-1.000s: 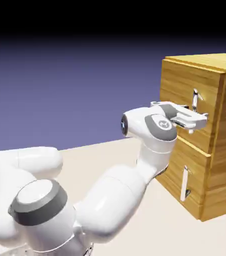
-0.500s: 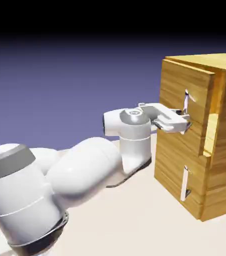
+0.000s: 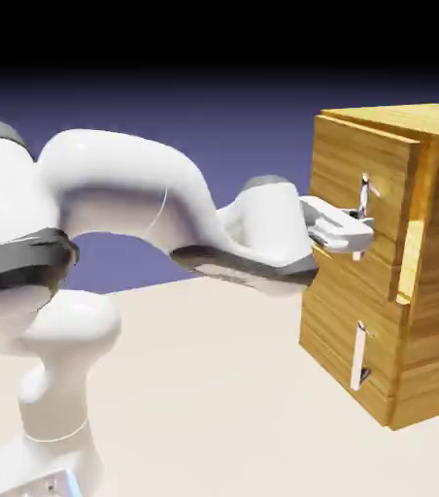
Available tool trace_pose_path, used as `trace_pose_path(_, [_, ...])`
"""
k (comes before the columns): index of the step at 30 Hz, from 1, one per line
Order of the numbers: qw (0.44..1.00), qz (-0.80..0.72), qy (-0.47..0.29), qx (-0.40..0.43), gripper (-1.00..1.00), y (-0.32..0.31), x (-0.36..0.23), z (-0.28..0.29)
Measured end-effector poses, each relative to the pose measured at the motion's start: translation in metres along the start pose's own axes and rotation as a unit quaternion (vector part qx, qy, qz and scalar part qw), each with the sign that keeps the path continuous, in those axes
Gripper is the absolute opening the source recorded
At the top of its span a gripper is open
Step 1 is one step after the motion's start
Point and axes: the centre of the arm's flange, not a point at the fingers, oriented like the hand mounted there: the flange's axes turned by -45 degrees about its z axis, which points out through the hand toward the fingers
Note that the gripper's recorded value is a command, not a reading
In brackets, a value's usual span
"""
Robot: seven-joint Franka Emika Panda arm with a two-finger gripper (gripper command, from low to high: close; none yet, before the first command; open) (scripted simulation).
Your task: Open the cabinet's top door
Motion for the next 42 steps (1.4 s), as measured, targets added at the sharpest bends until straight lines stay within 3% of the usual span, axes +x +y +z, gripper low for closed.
trace_pose_path(16, [0.999,-0.003,-0.002,0.034,-1.0,0.011,0.0,-0.019])
trace_pose_path(42, [0.956,-0.002,-0.003,0.293,-1.0,0.128,0.001,-0.128])
